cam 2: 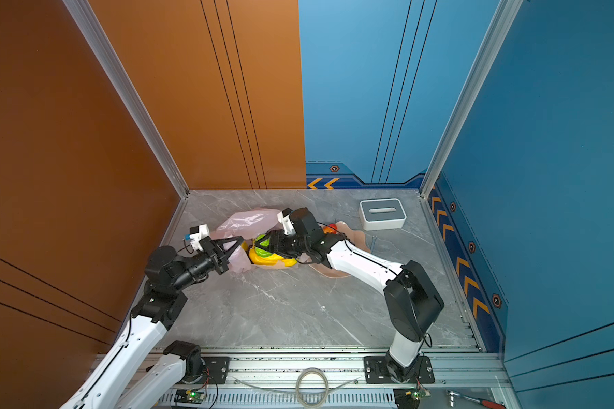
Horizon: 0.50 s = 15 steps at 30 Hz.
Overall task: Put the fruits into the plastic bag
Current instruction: 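Carry the custard apple to the bag mouth held by the left gripper, then lower the custard apple into the pink bag with the right gripper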
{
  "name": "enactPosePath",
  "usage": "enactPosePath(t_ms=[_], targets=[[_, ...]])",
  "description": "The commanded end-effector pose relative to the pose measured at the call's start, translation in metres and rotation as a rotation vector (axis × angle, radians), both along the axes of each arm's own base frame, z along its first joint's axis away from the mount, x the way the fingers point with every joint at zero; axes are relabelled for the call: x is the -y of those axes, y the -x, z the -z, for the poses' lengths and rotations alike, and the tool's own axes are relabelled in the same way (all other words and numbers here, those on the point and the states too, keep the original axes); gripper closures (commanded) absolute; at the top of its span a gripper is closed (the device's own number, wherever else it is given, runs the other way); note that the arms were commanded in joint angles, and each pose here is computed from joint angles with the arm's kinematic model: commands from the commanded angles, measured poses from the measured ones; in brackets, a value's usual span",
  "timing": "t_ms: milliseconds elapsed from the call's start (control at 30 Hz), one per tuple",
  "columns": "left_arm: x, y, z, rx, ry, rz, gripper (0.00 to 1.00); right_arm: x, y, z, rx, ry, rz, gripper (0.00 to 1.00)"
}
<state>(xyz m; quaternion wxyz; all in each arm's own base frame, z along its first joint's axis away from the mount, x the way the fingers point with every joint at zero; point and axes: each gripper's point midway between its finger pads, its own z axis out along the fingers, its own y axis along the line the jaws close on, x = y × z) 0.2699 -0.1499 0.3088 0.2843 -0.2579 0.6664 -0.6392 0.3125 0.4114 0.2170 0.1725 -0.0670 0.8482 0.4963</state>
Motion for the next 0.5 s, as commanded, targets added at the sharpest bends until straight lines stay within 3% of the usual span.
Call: enactPosePath(t_ms=[0, 467], targets=[[0.003, 0.006, -0.004, 0.029, -0.001, 0.017, 1.0, -0.008, -0.004, 0.014, 0.024, 0.093, -0.016, 0.45], [0.004, 0.012, -0.004, 0.03, 0.009, 0.032, 1.0, -0.033, -0.048, 0.043, 0.118, 0.258, 0.005, 0.45]])
